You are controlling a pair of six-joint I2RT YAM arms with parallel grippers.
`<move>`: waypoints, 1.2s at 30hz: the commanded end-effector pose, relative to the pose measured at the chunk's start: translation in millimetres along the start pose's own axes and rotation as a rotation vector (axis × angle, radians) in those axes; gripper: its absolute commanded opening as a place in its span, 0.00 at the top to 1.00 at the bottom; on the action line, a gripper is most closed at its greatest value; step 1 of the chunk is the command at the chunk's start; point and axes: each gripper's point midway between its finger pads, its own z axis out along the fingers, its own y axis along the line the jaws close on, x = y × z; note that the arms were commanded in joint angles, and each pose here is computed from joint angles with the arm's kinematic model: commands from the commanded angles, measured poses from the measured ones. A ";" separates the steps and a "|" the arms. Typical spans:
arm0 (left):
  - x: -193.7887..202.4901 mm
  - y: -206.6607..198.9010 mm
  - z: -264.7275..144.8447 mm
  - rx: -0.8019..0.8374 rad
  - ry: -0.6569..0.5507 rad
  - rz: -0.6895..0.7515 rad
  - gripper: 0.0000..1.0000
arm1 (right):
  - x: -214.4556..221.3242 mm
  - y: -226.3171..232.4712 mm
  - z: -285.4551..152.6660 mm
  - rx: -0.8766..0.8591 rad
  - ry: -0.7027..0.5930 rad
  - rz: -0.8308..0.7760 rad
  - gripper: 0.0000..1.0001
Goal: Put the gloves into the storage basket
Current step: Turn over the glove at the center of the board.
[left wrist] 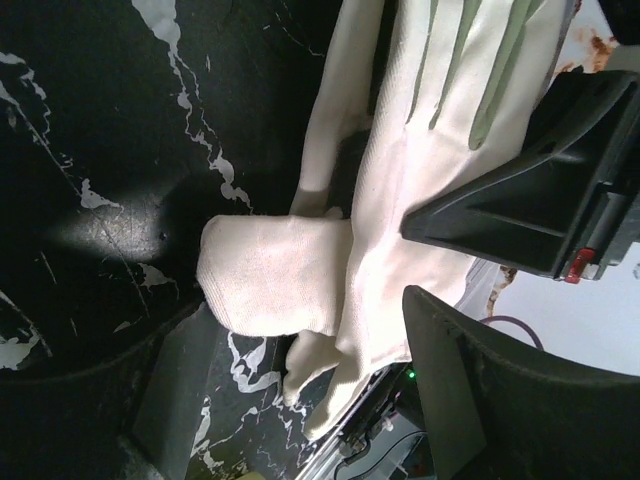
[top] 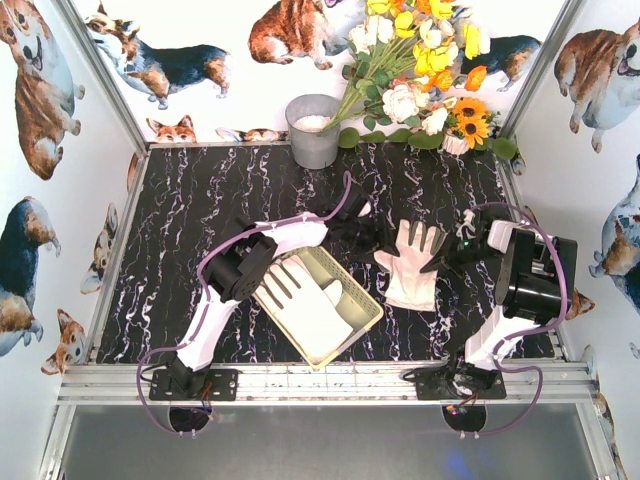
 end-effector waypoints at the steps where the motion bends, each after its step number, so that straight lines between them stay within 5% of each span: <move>1: 34.0 64.6 20.5 -0.169 0.039 -0.065 0.32 | -11.0 17.5 -2.8 -0.090 -0.054 -0.032 1.00; 5: 37.6 51.6 32.5 -0.146 0.042 -0.029 0.35 | -12.8 18.8 -1.1 -0.104 -0.051 -0.037 1.00; 12: 36.5 37.8 41.1 -0.121 -0.003 -0.007 0.56 | -8.9 15.2 2.1 -0.106 -0.042 -0.050 1.00; 17: 58.2 17.5 58.3 -0.075 0.089 0.064 0.63 | -3.7 12.2 6.7 -0.117 -0.038 -0.047 1.00; 24: 54.3 11.3 56.2 -0.108 0.056 0.151 1.00 | -6.8 23.4 -0.7 -0.151 -0.090 -0.053 1.00; 36: 18.8 -48.2 19.8 -0.050 -0.140 0.261 1.00 | -6.1 71.0 -53.6 -0.192 -0.192 -0.119 1.00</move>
